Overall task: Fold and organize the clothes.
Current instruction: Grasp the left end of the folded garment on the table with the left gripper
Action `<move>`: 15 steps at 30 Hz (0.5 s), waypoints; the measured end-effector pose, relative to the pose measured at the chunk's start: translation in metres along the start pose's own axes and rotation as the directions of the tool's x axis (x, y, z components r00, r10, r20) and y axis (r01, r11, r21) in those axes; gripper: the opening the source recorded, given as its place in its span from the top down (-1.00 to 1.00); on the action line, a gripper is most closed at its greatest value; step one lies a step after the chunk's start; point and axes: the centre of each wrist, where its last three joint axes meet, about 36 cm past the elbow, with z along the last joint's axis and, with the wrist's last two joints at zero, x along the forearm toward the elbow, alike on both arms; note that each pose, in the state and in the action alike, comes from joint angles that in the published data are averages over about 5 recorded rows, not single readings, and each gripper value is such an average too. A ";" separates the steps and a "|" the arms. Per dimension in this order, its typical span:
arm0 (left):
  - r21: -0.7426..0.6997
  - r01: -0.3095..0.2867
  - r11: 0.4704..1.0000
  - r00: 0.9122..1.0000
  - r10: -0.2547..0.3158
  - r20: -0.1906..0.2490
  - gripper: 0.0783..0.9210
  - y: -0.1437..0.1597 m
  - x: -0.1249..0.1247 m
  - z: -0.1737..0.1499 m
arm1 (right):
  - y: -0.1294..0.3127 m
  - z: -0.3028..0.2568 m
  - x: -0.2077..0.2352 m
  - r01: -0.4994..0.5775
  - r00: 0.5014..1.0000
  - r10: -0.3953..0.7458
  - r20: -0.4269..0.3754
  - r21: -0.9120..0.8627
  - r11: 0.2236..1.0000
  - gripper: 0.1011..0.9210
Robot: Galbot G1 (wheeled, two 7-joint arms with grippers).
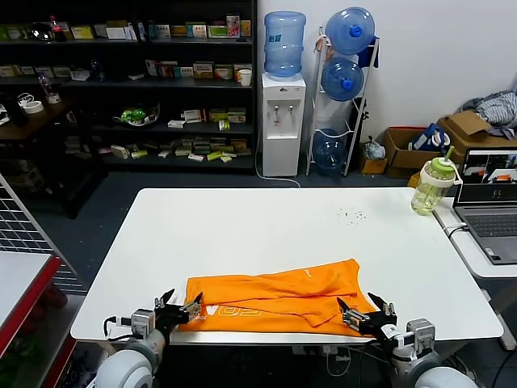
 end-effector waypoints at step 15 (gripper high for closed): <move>0.021 0.004 1.000 1.000 -0.004 -0.011 -0.06 -0.005 0.002 0.013 | 0.000 0.002 0.001 -0.024 1.000 0.024 0.001 -0.007 1.000 -0.76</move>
